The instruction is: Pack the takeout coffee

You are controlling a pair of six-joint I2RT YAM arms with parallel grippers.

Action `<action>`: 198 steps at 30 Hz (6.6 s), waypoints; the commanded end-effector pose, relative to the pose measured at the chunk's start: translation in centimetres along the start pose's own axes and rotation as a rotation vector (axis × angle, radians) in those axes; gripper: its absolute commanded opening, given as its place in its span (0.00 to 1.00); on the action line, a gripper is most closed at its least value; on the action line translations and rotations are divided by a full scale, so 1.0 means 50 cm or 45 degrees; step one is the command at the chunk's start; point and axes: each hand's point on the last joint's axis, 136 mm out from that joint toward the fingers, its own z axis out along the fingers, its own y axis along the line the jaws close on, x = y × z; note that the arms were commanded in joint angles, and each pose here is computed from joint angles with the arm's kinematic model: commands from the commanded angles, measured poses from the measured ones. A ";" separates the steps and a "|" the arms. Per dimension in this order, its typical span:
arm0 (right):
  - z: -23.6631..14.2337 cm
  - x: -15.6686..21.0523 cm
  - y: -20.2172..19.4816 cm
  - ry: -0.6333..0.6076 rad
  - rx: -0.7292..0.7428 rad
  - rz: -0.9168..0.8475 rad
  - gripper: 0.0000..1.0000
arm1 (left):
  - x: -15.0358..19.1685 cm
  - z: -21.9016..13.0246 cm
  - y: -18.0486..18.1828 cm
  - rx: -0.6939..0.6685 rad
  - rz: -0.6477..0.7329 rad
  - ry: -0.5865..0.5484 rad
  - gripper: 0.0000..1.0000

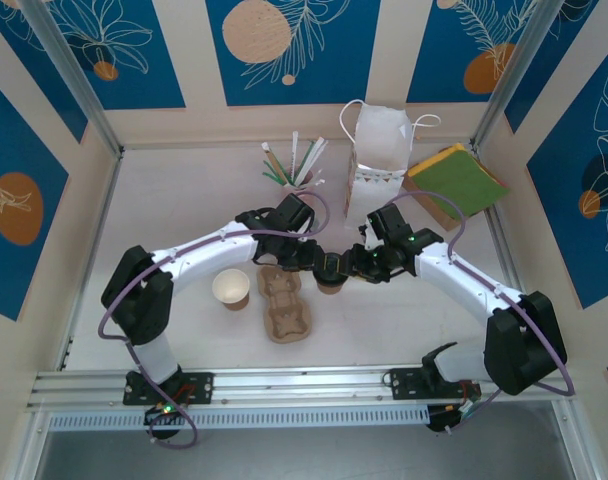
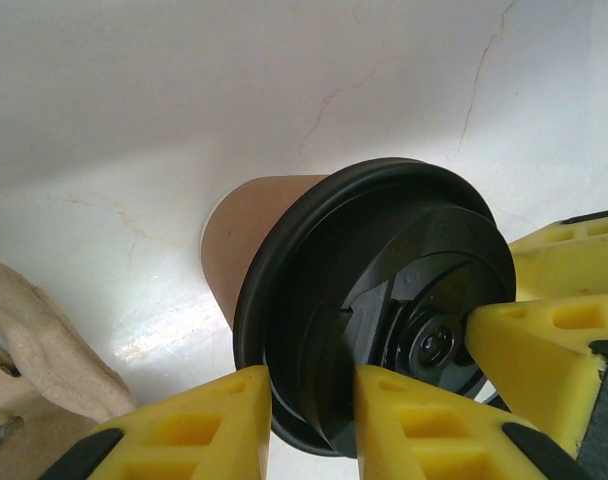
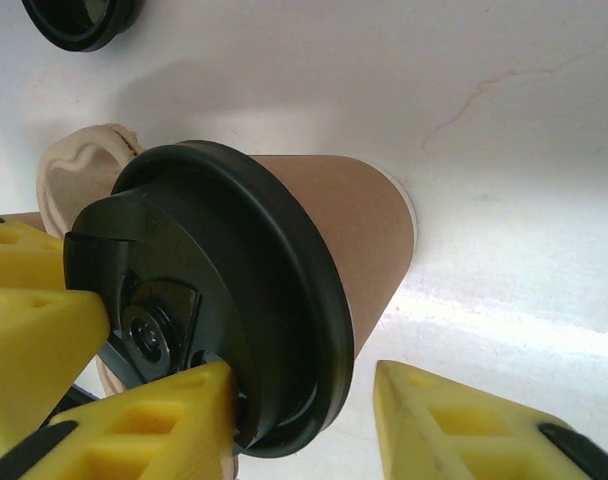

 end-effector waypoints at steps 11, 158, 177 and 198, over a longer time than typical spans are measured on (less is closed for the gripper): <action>0.037 0.040 -0.072 0.122 0.145 0.075 0.29 | 0.022 0.026 0.023 -0.077 0.003 0.091 0.25; 0.053 0.012 -0.061 0.166 0.067 0.130 0.22 | 0.029 0.062 0.051 -0.247 0.116 0.231 0.24; 0.021 -0.008 -0.033 0.116 0.045 0.082 0.25 | 0.034 0.039 0.045 -0.273 0.119 0.217 0.23; -0.037 0.009 0.041 0.080 -0.039 0.020 0.46 | -0.002 -0.051 -0.016 -0.205 0.149 0.111 0.35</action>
